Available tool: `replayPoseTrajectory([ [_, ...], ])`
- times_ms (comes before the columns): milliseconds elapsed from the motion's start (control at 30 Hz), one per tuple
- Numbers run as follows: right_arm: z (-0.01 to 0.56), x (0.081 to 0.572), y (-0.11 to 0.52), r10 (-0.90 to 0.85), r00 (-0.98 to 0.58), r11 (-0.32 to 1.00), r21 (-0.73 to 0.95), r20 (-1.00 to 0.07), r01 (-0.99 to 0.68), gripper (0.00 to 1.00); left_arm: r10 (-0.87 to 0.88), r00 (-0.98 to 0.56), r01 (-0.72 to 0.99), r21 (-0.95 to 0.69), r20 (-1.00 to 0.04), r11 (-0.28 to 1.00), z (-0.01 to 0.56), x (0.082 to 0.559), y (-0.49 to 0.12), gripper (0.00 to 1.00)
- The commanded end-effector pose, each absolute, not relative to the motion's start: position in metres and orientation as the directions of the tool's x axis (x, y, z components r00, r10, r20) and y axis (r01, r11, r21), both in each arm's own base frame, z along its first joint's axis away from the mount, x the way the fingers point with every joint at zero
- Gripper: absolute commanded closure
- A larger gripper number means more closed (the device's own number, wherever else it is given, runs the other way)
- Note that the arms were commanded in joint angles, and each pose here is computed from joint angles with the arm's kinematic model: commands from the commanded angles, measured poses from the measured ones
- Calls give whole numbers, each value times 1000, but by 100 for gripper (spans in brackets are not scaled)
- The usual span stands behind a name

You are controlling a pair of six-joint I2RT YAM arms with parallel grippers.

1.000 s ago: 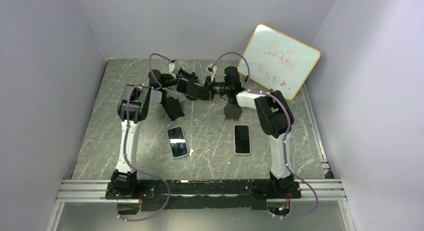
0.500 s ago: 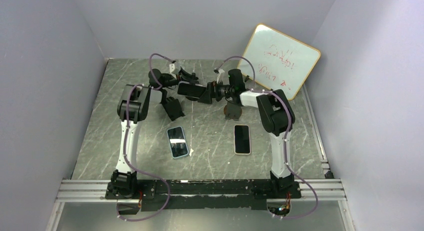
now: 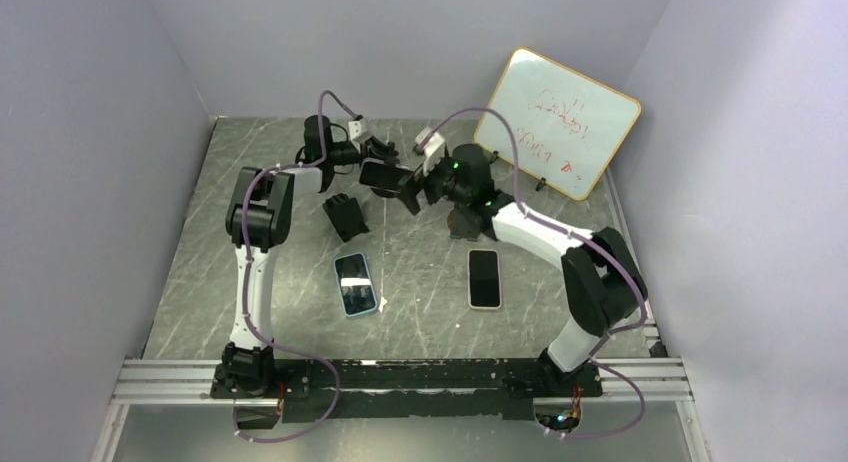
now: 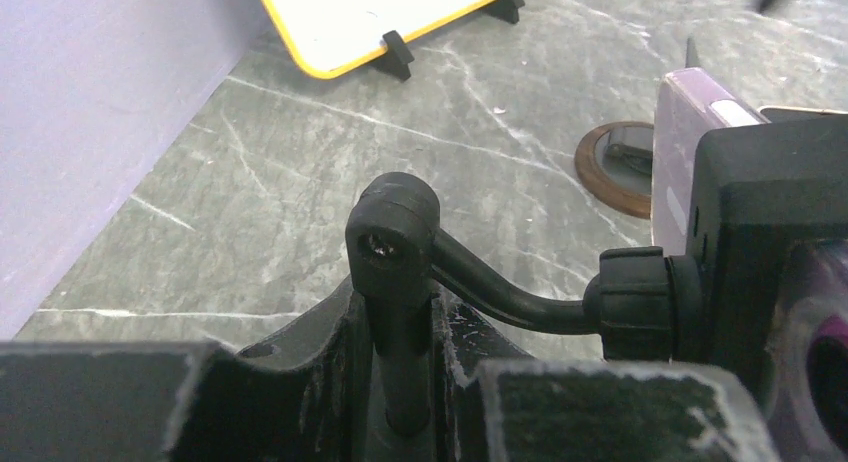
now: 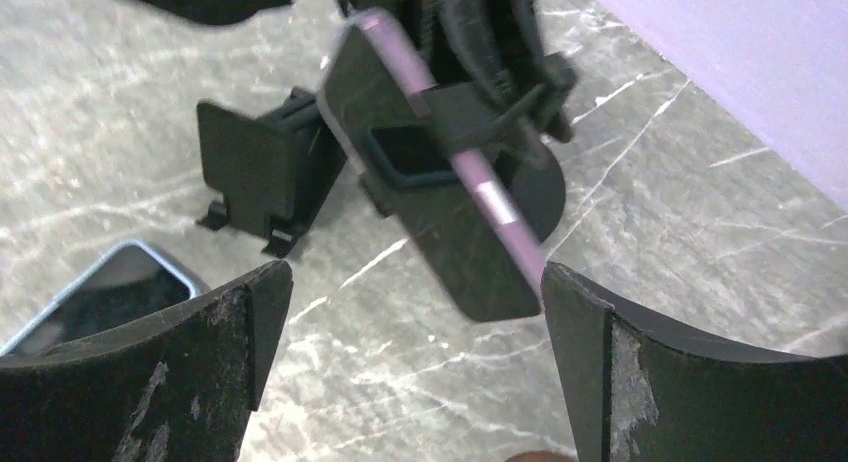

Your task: Place the phone on the phone stand

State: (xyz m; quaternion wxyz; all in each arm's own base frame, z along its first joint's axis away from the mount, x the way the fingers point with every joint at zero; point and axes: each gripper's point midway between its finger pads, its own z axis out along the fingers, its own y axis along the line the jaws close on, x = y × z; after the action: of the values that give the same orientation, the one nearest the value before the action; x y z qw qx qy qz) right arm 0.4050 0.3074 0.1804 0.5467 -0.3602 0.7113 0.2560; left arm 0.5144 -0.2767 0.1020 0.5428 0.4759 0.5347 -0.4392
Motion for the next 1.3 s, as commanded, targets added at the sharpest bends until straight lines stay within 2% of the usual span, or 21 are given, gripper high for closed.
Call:
replayPoseTrajectory([
  [0, 135, 388, 290, -520, -54, 613, -328, -852, -719, 0, 154, 9, 970, 46, -988, 239, 63, 528, -261, 95],
  [233, 127, 383, 274, -710, 27, 557, -586, -703, -588, 0, 141, 6, 972, 39, -990, 230, 66, 527, -263, 95],
  [400, 143, 395, 278, -754, 138, 526, -716, -642, -460, 0, 122, -7, 977, 20, -992, 215, 66, 525, -265, 95],
  [667, 132, 408, 316, -750, 213, 445, -717, -626, -536, 0, 124, -22, 980, 3, -992, 200, 60, 524, -266, 95],
  [1100, 128, 434, 335, -776, 254, 403, -763, -578, -506, 0, 107, -37, 984, -18, -994, 175, 58, 520, -268, 95],
  [1200, 128, 438, 335, -776, 249, 411, -764, -579, -497, 5, 106, -37, 985, -18, -994, 172, 59, 520, -268, 95],
  [1267, 132, 440, 333, -772, 253, 424, -768, -583, -480, 13, 106, -39, 985, -20, -994, 171, 58, 519, -268, 95],
])
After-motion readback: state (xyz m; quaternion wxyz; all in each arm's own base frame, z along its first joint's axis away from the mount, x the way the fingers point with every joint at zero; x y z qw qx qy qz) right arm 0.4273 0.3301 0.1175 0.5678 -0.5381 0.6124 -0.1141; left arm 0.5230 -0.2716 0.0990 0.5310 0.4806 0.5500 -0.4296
